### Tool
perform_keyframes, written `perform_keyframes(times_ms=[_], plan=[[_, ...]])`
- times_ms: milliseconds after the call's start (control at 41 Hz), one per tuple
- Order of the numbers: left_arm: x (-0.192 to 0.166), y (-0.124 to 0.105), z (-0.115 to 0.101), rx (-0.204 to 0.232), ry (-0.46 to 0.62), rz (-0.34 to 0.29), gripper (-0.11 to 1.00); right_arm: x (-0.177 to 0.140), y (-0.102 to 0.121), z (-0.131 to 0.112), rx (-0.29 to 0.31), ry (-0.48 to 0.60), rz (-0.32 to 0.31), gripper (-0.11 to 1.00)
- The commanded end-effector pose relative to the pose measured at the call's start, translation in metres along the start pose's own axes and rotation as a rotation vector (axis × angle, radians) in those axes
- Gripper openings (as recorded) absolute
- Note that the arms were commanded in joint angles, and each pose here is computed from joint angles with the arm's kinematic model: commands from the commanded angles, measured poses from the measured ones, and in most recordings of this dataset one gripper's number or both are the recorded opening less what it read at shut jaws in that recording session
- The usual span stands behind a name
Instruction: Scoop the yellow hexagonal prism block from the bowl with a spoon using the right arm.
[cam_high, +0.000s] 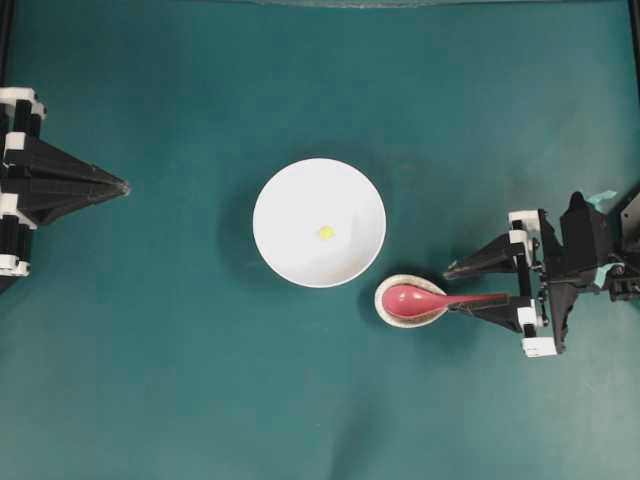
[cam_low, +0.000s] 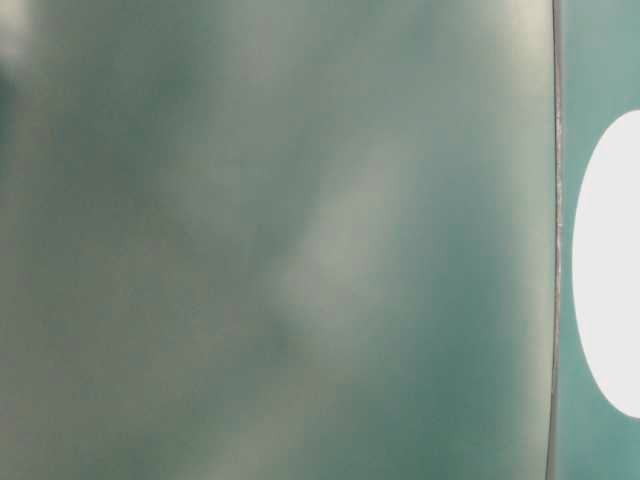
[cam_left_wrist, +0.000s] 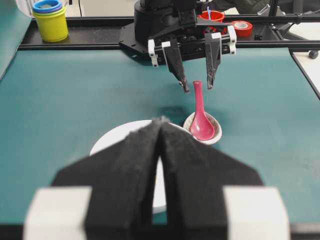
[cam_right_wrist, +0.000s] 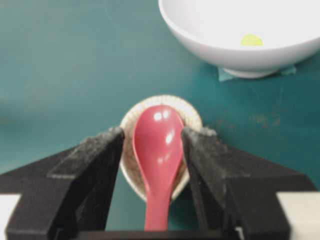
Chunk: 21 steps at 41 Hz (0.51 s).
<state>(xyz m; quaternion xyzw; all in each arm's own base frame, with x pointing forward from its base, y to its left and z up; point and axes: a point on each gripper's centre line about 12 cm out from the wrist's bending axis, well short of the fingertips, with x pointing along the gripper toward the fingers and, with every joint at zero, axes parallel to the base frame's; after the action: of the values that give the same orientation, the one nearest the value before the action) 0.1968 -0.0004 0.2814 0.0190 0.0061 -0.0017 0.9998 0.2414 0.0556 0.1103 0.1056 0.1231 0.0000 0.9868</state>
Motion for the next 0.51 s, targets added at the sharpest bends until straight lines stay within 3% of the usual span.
perform_keyframes(times_ms=[0,98,488], plan=[[0.002,0.000,0.003,0.002,-0.006,0.000,-0.01,0.001,0.000,-0.003,-0.001,-0.017,-0.021,0.55],[0.002,0.000,0.002,0.002,-0.005,-0.002,-0.01,0.001,-0.002,-0.010,-0.014,-0.022,-0.039,0.55],[0.001,0.000,-0.001,-0.003,0.001,-0.002,-0.01,-0.006,0.008,-0.029,-0.067,-0.012,-0.015,0.53]])
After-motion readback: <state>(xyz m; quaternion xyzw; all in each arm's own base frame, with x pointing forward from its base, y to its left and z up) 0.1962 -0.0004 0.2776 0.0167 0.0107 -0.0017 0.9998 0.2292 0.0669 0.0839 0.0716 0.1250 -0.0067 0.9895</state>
